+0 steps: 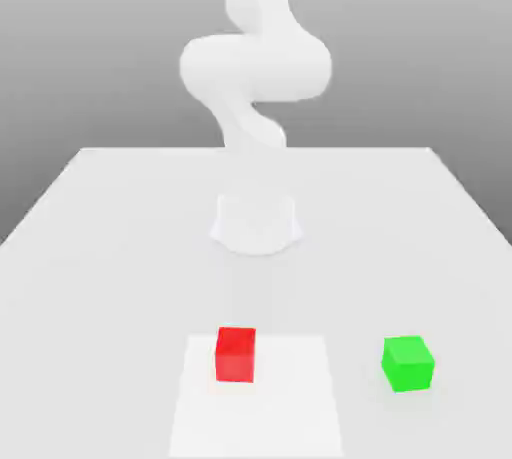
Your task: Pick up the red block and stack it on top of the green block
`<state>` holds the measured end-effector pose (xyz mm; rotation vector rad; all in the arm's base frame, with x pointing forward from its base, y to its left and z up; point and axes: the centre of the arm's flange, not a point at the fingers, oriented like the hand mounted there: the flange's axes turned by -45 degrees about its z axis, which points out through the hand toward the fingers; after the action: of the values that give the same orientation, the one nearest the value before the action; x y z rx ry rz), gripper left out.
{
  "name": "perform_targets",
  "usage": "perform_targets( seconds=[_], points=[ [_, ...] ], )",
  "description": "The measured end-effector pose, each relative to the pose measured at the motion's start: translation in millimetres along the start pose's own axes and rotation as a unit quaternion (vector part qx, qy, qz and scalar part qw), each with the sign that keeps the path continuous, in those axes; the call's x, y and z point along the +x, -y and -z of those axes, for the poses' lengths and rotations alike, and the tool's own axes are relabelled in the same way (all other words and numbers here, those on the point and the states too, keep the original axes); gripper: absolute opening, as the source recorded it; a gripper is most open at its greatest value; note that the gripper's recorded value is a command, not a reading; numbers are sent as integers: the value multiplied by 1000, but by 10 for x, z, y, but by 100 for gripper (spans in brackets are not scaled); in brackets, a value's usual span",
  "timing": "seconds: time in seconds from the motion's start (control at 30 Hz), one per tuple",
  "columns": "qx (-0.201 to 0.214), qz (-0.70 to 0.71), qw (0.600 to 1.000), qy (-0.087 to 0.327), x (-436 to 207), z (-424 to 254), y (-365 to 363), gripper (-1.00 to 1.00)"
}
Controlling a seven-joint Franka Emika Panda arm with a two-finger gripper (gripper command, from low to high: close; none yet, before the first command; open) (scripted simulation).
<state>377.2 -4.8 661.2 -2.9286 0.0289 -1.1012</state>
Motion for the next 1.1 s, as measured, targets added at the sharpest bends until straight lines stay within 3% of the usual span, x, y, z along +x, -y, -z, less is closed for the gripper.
perform_targets(
  seconds=[0.27, 0.57, 0.63, 0.83, 0.87, 1.1],
  points=[
    [0, -12, 989, 150, -870, -1879, -149, 0],
    [-14, -20, 946, 324, -2708, -3217, -281, 0],
    [-17, -20, 938, 345, -3008, -3362, -299, 0],
    [-18, -20, 936, 351, -3435, -3776, -314, 0],
    [-18, -21, 936, 352, -3474, -3811, -314, -100],
    [-18, -20, 936, 352, -3467, -3805, -313, -100]
  ],
)
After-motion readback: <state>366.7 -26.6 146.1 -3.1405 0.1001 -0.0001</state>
